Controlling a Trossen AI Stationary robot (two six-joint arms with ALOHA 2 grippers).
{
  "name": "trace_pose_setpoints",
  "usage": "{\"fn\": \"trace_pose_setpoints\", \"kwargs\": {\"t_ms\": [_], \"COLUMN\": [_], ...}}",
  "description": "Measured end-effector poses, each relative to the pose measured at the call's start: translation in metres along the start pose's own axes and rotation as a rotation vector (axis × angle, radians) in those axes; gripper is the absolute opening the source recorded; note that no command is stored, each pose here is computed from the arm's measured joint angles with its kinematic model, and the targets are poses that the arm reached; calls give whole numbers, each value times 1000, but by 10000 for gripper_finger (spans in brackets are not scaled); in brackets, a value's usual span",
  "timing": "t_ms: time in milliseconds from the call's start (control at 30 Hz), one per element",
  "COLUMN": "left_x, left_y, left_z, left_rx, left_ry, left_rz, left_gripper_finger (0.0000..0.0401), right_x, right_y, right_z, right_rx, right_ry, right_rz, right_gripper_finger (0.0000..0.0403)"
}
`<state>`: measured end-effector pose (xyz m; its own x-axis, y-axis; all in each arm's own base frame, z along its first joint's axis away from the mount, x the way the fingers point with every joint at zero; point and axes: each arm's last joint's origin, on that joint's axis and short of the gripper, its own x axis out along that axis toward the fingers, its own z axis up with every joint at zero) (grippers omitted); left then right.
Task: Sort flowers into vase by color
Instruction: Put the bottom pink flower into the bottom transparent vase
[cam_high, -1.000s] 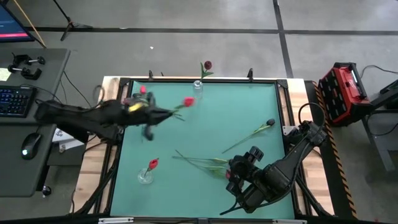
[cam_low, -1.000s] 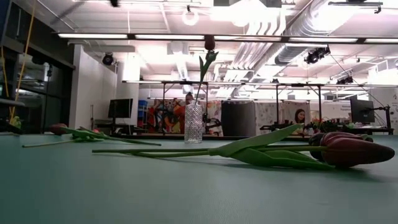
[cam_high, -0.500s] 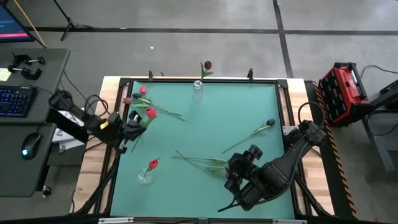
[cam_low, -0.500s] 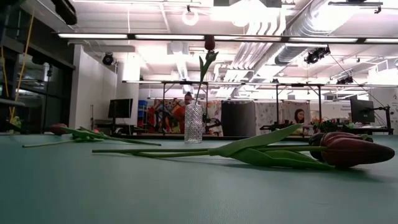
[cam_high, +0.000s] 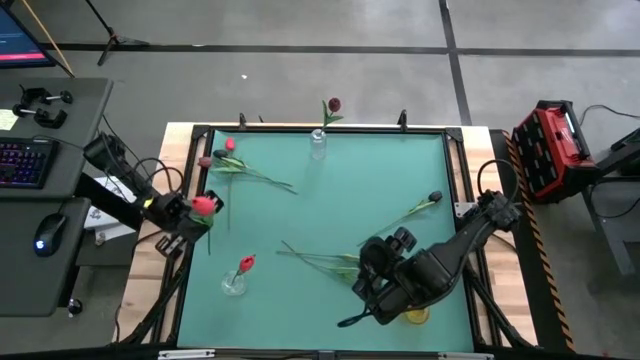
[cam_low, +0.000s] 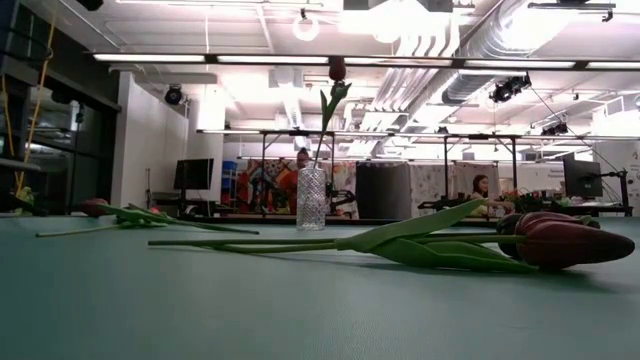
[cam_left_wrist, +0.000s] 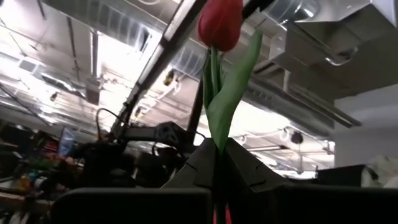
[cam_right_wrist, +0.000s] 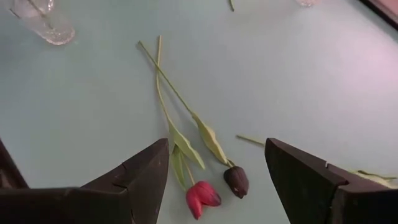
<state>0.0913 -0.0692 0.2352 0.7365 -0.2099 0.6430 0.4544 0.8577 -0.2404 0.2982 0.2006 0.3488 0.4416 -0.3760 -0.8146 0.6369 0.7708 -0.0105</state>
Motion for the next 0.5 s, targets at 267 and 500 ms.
{"fn": "trace_pose_setpoints", "kwargs": {"t_ms": [267, 500], "left_x": [19, 54], "left_y": [-9, -24], "left_z": [-14, -27], "left_rx": [32, 57], "left_ry": [5, 26], "left_rz": [-40, -177], "left_gripper_finger": [0, 0], "right_x": [3, 5], "right_y": [3, 3], "right_z": [6, 9], "right_rx": [42, 54], "right_ry": [-3, -6], "right_rz": [35, 38], "right_gripper_finger": [254, 254]}}
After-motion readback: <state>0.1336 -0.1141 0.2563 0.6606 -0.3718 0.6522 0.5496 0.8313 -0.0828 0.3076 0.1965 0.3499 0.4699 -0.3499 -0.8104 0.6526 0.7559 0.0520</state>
